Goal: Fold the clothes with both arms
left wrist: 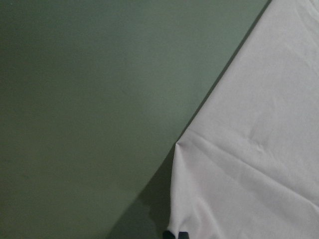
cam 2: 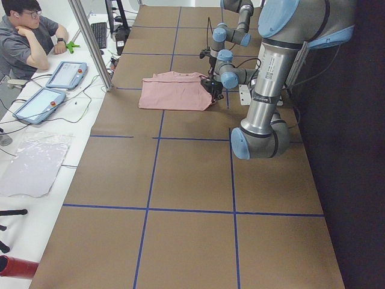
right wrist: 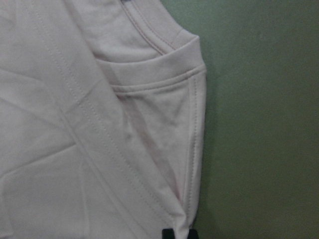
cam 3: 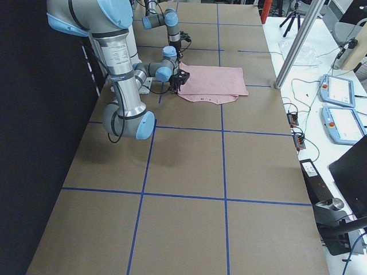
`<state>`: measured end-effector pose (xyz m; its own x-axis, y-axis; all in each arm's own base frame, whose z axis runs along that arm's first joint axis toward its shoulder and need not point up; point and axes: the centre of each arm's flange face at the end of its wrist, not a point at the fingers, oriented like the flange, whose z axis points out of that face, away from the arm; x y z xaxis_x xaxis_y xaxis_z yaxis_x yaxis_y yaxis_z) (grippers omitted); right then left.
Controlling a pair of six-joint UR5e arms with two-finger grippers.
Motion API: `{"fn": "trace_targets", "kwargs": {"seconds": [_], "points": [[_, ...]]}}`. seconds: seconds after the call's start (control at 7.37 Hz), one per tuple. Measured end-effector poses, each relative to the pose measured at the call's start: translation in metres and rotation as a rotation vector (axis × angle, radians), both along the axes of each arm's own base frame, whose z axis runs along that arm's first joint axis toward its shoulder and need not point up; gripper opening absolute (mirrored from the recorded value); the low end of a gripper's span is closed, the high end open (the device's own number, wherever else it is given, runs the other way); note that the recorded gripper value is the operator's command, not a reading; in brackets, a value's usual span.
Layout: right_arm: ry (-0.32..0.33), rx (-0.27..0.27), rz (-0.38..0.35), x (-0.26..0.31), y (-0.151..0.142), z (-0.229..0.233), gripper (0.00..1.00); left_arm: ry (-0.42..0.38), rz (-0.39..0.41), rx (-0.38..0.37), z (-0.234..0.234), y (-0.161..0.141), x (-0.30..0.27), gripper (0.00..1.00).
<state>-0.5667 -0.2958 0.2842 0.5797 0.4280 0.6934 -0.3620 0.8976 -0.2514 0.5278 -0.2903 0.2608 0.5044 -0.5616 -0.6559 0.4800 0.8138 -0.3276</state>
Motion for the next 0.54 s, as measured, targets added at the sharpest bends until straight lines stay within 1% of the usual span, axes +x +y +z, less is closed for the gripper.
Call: {"fn": "trace_targets", "kwargs": {"seconds": [0.27, 0.54], "points": [[-0.004, 0.001, -0.001, -0.0003, -0.0001, -0.0036, 0.00, 0.000, -0.001, 0.001, 0.0003, -0.0001, 0.0000, 0.00], [-0.019, 0.003, -0.001, 0.0054, 0.0004, -0.0097, 0.00, -0.005, 0.021, 0.017, 0.0008, 0.0009, -0.0026, 0.00]]}}
